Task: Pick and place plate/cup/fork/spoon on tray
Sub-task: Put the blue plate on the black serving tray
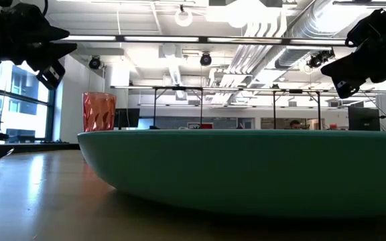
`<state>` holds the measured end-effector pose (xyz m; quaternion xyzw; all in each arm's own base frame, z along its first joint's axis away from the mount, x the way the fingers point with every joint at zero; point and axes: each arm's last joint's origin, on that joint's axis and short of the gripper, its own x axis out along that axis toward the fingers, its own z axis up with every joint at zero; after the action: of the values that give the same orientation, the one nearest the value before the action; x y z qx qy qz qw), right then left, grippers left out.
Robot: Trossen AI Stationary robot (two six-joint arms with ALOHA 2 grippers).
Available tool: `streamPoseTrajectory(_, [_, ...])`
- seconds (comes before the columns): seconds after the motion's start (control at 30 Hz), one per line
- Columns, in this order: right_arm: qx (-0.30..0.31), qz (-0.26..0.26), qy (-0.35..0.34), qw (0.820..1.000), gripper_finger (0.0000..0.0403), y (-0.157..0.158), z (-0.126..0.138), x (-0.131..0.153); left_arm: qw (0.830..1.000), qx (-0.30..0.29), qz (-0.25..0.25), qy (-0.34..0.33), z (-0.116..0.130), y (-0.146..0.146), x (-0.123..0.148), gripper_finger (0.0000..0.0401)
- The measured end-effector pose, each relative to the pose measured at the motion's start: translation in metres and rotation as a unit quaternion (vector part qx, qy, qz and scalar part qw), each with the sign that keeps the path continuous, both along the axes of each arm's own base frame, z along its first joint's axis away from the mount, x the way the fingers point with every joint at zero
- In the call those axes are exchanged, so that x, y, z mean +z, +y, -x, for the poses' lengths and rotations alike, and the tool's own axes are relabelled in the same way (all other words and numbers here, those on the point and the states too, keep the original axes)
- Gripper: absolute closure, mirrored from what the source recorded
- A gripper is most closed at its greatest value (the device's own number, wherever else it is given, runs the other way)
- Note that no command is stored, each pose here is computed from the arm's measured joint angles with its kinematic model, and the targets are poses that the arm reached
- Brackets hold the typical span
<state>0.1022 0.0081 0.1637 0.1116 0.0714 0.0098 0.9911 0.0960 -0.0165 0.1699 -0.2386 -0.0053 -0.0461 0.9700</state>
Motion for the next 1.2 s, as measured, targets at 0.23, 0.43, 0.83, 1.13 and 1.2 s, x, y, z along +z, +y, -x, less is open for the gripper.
streamPoseTrajectory(0.23, [0.000,0.000,0.000,1.000,0.0403,0.000,0.000,0.000,0.997,0.009,0.068,-0.028,0.000,0.001,0.006,0.0307])
streamPoseTrajectory(0.43, [0.000,0.000,0.000,1.000,0.0403,0.000,0.000,0.000,0.996,0.023,0.073,-0.045,0.001,0.002,0.010,0.0307])
streamPoseTrajectory(0.83, [0.000,0.000,0.000,1.000,0.0403,0.000,0.000,0.000,0.995,0.050,0.071,-0.039,0.001,0.003,0.008,0.0300])
streamPoseTrajectory(1.13, [0.000,0.000,0.000,1.000,0.0403,0.000,0.000,0.000,0.992,0.065,0.100,-0.047,0.001,0.004,0.010,0.0274])
streamPoseTrajectory(1.2, [0.000,0.000,0.000,1.000,0.0403,0.000,0.000,0.000,0.991,0.058,0.107,-0.053,0.002,0.004,0.014,0.0274])
